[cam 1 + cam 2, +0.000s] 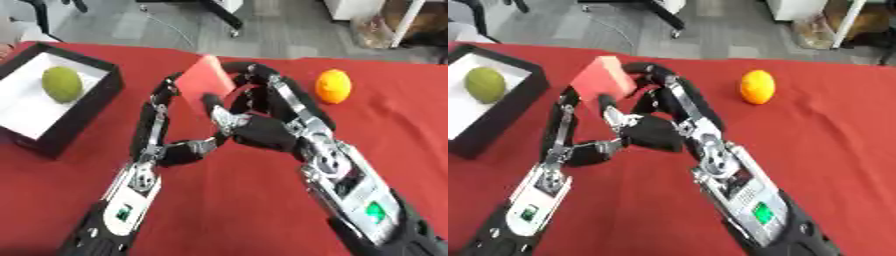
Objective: Pick up the objects with one hand, pass them to the other hand, and then place them into the box on the other side of the table.
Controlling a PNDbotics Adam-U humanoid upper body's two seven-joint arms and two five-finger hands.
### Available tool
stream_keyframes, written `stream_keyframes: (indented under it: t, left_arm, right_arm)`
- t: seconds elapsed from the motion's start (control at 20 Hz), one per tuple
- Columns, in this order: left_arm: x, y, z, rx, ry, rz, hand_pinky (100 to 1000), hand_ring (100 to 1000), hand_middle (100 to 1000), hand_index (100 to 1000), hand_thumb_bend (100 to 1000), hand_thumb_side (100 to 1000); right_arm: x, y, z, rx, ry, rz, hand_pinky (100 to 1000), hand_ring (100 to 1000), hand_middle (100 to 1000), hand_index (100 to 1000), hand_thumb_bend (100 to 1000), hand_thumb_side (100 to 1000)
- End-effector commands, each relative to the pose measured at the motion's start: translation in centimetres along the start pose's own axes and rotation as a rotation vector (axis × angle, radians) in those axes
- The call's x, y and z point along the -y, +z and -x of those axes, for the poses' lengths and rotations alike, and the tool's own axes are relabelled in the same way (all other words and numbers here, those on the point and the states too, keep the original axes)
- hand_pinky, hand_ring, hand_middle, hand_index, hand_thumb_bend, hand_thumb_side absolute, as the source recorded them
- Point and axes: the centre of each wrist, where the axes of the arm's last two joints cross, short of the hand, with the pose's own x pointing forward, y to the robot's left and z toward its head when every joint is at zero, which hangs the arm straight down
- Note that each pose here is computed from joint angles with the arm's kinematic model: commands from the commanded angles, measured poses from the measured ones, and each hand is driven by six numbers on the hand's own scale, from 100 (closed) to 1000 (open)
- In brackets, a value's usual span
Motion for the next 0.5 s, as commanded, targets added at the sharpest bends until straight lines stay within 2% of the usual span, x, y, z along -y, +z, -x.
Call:
stream_keyframes:
  t: [0.05,0.5]
  left_arm:
    - [0.0,-0.5,-0.5,0.020,0.014,-0.029,783,784,810,896,656,542]
    - [0.0,-0.3,-0.4,0.001,0.035,-0.072,777,775,802,887,616,550]
  right_arm:
    - [0.0,-0.1,-0.2,-0.007,-0.015,-0.013,553,437,417,555,100,198]
    - [-0.3,-0.3,1.2,-0.069,-0.052,0.013,546,433,413,551,100,181]
